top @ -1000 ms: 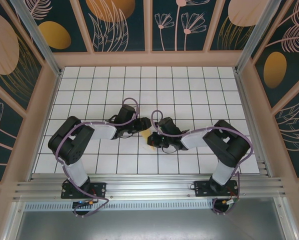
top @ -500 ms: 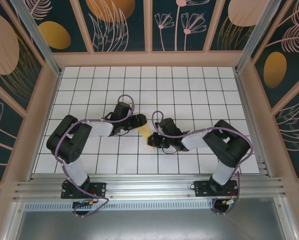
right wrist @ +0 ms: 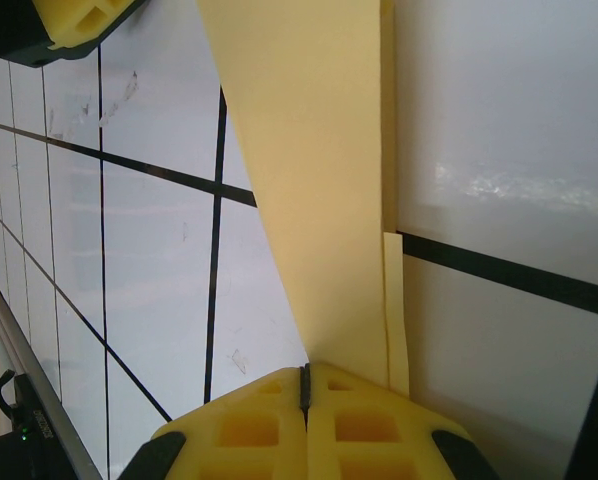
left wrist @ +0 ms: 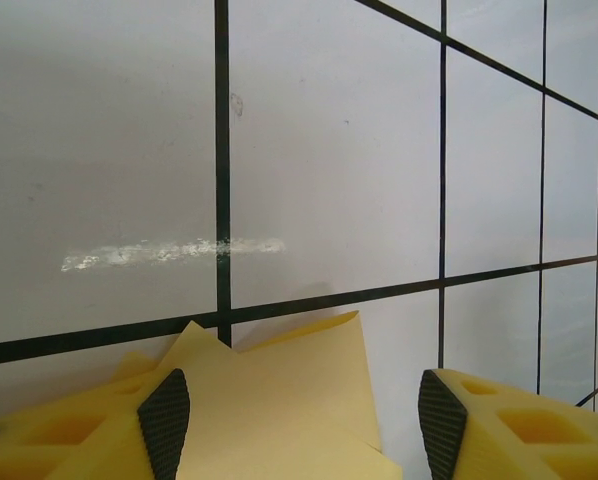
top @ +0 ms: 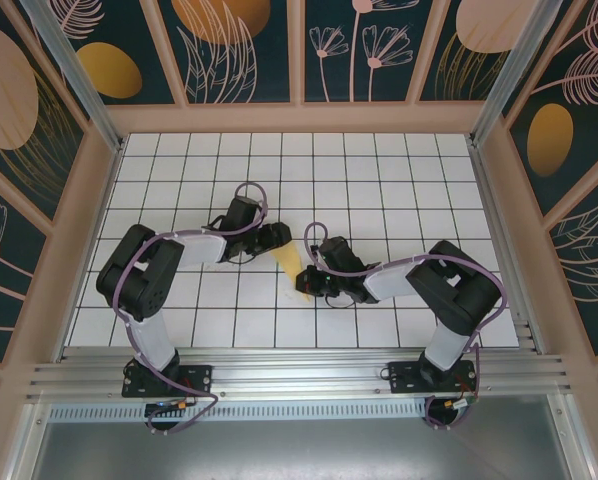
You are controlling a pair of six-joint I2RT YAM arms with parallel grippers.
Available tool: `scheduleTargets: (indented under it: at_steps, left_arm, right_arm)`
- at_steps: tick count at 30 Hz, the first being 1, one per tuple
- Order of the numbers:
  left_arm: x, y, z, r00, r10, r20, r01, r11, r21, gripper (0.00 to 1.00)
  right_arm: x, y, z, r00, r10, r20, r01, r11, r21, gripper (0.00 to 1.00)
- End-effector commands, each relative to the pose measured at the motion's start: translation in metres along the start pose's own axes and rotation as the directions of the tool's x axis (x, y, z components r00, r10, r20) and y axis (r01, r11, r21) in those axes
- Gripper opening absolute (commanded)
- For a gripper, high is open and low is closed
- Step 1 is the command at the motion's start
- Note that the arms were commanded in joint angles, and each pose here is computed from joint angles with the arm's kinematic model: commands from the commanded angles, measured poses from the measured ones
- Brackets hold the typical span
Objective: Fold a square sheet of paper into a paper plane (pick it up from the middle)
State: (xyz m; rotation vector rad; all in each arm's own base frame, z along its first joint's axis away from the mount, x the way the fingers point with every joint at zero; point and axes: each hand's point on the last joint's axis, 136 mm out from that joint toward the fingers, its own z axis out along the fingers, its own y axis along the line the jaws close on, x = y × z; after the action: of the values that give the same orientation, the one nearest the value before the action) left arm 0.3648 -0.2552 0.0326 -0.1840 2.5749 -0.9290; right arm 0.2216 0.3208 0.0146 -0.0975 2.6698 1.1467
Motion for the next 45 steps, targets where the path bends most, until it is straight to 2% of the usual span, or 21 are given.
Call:
scheduleTargets:
  at_steps: [1, 8, 12, 16, 20, 23, 27, 33, 37, 45]
  left_arm:
    - [-0.019, 0.027, 0.004, 0.999, 0.017, 0.047, -0.013, 0.995, -0.097, 0.65]
    - [-0.039, 0.04, -0.012, 0.996, -0.013, 0.085, 0.026, 0.988, -0.151, 0.66]
    - [-0.064, 0.022, -0.027, 0.992, -0.003, 0.123, 0.019, 0.992, -0.127, 0.67]
    - [-0.066, -0.008, -0.049, 0.99, -0.015, 0.141, 0.018, 1.0, -0.017, 0.67]
    - [-0.044, -0.031, -0.07, 0.989, -0.083, 0.124, 0.066, 0.988, 0.138, 0.63]
    - [-0.018, -0.048, -0.074, 0.991, -0.101, 0.092, 0.081, 0.977, 0.199, 0.6]
    - [0.018, -0.073, -0.065, 0.997, -0.066, 0.027, 0.059, 0.974, 0.219, 0.58]
    - [0.051, -0.078, -0.05, 0.997, -0.08, -0.016, 0.081, 0.967, 0.242, 0.59]
    - [0.059, -0.077, -0.041, 0.998, -0.06, -0.036, 0.067, 0.97, 0.234, 0.59]
    - [0.068, -0.057, -0.025, 0.996, -0.074, -0.052, 0.082, 0.979, 0.184, 0.59]
  right_arm:
    - [0.073, -0.081, -0.01, 0.966, 0.149, -0.209, -0.088, 0.957, 0.277, 0.0]
    - [0.072, -0.08, -0.009, 0.966, 0.145, -0.212, -0.084, 0.958, 0.273, 0.0]
    - [0.07, -0.077, -0.008, 0.968, 0.139, -0.211, -0.081, 0.961, 0.263, 0.0]
    - [0.067, -0.072, -0.007, 0.969, 0.138, -0.207, -0.085, 0.966, 0.246, 0.0]
    - [0.068, -0.057, -0.008, 0.971, 0.125, -0.206, -0.086, 0.978, 0.188, 0.0]
    - [0.071, -0.044, -0.012, 0.972, 0.125, -0.197, -0.095, 0.984, 0.153, 0.0]
    - [0.072, -0.028, -0.016, 0.978, 0.114, -0.172, -0.094, 0.988, 0.12, 0.0]
    - [0.054, 0.001, -0.029, 0.993, 0.063, -0.098, -0.059, 0.997, 0.045, 0.0]
    - [0.044, 0.023, -0.039, 0.998, 0.01, -0.069, -0.012, 1.0, -0.028, 0.04]
    - [0.033, 0.036, -0.034, 0.997, -0.028, -0.075, 0.025, 0.998, -0.053, 0.06]
